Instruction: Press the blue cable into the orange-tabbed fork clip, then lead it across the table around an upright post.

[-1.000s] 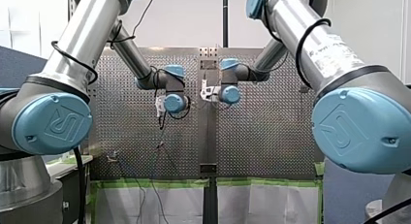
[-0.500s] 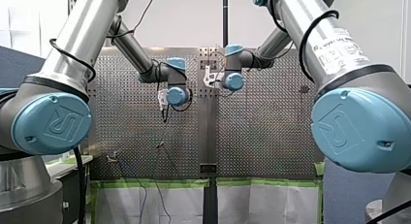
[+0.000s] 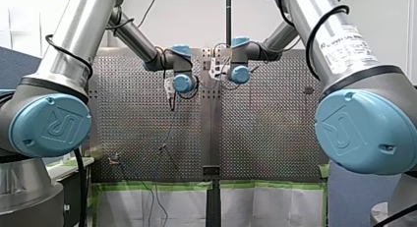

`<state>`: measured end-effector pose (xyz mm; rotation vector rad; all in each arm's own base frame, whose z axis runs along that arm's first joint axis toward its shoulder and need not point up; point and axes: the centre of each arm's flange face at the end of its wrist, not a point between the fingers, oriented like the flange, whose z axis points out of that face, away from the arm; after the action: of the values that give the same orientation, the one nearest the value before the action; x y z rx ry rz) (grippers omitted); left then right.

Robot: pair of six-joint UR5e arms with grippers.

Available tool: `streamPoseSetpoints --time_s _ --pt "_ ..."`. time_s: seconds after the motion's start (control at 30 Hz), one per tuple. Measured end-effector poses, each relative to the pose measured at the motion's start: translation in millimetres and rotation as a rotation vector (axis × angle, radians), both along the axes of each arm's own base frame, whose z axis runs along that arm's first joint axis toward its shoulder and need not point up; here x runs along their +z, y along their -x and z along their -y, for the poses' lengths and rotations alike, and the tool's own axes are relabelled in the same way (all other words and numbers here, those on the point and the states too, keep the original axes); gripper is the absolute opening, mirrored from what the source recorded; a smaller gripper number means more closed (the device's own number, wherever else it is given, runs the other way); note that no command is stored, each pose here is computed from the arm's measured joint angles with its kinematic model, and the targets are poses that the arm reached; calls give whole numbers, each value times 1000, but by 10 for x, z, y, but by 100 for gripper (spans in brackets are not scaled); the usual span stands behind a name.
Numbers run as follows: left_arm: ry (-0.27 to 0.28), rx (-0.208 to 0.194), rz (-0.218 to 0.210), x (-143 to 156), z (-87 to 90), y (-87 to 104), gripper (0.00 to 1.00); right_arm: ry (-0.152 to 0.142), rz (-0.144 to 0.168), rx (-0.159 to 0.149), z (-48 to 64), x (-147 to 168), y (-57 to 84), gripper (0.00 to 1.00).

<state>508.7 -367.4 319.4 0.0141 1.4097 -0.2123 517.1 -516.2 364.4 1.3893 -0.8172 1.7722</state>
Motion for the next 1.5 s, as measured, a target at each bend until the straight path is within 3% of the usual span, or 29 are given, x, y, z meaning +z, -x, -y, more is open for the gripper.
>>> streamPoseSetpoints --time_s 0.3,0.57,0.9,1.33,1.5 --pt "17 -14 15 233 108 -44 0 46 47 18 -27 426 108 0" --pt "22 -21 24 491 182 -102 0 71 66 8 -11 676 238 0" --pt "43 -49 54 778 302 -138 0 75 69 -22 52 858 451 0" --pt "80 -100 80 1206 436 -176 0 62 61 -70 224 892 717 0" --pt "95 -132 85 1319 491 -167 0 68 69 -81 253 963 803 0"
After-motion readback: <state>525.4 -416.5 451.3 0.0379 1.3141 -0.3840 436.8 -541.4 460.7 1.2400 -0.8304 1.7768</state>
